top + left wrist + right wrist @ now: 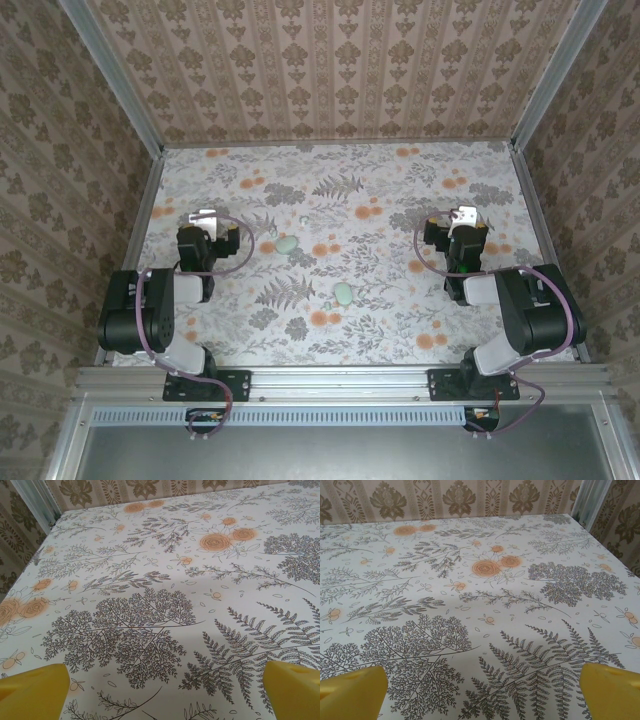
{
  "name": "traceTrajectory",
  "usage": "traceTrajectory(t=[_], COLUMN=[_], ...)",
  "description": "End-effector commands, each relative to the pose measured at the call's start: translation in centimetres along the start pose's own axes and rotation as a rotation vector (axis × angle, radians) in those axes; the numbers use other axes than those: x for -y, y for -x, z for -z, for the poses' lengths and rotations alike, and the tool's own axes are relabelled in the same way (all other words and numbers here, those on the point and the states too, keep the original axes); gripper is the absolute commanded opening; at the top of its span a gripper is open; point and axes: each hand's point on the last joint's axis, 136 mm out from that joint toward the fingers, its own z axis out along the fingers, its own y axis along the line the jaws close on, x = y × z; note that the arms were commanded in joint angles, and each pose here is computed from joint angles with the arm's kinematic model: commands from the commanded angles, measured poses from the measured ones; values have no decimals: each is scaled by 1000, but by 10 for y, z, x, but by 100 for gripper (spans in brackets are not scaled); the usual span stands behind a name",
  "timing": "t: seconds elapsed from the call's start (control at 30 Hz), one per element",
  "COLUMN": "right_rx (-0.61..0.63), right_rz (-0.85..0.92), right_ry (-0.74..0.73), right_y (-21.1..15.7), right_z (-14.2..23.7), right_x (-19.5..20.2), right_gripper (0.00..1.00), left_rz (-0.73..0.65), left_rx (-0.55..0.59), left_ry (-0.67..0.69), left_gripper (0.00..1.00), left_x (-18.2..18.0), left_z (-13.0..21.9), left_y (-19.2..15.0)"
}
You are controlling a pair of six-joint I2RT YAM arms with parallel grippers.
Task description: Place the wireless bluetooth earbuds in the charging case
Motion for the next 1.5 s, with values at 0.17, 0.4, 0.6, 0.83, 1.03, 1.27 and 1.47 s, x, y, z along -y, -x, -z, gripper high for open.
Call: traceTrajectory(t=[0.17, 0.4, 0.6, 0.83, 1.03, 1.27, 1.47], right_rx=[13, 9, 12, 13, 15, -13, -130], right_rz=[-17, -16, -16, -17, -18, 52, 33], right_ry=[15, 15, 15, 15, 16, 69, 94], right_y=[7, 5, 6, 7, 7, 29, 60], right_z=[-2, -2, -3, -2, -2, 5, 22], right_x=[-3, -3, -3, -3, -3, -20, -36], right_gripper=[100, 100, 100, 100, 100, 100, 100], left_rz=[14, 14, 19, 24, 26, 62, 147], left_rx=[19, 20, 19, 19, 23, -7, -59], left_ry=[-8, -8, -12, -16, -16, 57, 80], left_gripper=[100, 100, 100, 100, 100, 100, 100], left_x=[-1, -1, -1, -2, -2, -18, -25], left_z=[-2, -2, -2, -2, -2, 14, 41], left_y=[9, 9, 9, 9, 10, 33, 51])
